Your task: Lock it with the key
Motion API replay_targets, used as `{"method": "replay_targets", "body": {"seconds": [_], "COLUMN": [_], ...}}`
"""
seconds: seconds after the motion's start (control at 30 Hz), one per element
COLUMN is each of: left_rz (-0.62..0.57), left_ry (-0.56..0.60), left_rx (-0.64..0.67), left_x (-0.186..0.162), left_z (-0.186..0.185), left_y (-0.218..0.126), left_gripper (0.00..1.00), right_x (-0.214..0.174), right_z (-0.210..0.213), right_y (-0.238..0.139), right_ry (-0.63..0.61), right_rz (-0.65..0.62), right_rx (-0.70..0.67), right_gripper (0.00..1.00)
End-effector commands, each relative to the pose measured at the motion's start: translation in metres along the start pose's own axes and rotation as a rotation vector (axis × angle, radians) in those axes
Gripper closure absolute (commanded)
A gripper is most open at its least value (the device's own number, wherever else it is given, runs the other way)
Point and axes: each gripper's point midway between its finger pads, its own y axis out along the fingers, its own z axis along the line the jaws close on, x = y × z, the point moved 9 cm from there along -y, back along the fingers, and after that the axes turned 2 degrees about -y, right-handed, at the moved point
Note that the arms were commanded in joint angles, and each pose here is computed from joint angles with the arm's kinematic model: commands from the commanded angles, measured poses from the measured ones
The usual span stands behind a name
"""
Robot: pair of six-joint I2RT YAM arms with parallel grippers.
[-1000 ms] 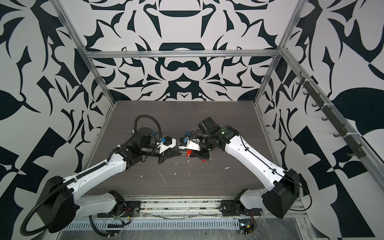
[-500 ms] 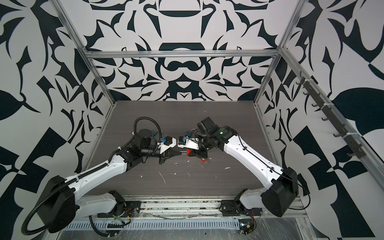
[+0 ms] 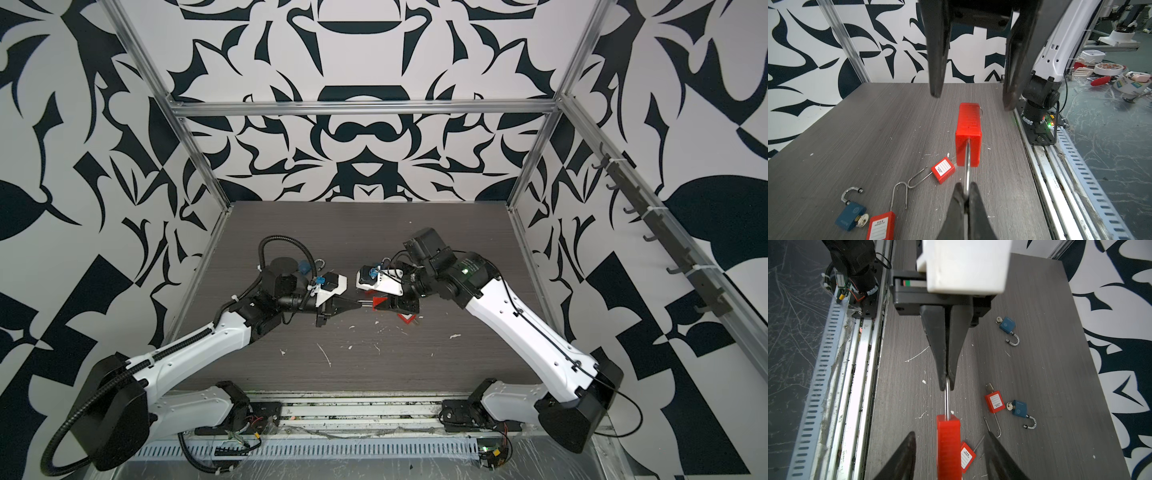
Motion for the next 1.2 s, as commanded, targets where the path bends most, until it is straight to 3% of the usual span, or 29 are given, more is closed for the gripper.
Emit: {"method": "replay_targets", "body": {"seconds": [0.0,0.27,0.5,0.93,1.17], "left_rz": [-0.041,-0.037,-0.05,-0.072,-0.086], "left_ry": [0.046,0.062,0.072,0.081,0.076], "left_rx": [-0.043,-0.076,-0.096,-0.095,-0.102], "left_x": [0.005,0.011,0.017,0.019,0.019], "left_z": [0.0,-0.001,-0.002,-0.002,-0.001], "left_y": [0.001,0.0,-0.001,0.003,0.006], "left_gripper": [1.0,1.0,1.0,1.0,1.0], "right_x": [-0.002,-0.029,-0.045,-0.054,-0.063], "right_z": [0.01,0.009,0.011,0.004,-0.001], "right_y": [-0.031,-0.051,-0.033,-0.003,0.009], "right_ry": [0.051,0.198,0.281,0.353,0.312], "right_rz": [0.023,0.081,0.134,0.093,0.108], "right_rx": [-0.057,-0.096,0.027,0.14,0.065], "right_gripper": [0.45,0.48,0.5,0.54,0.57]}}
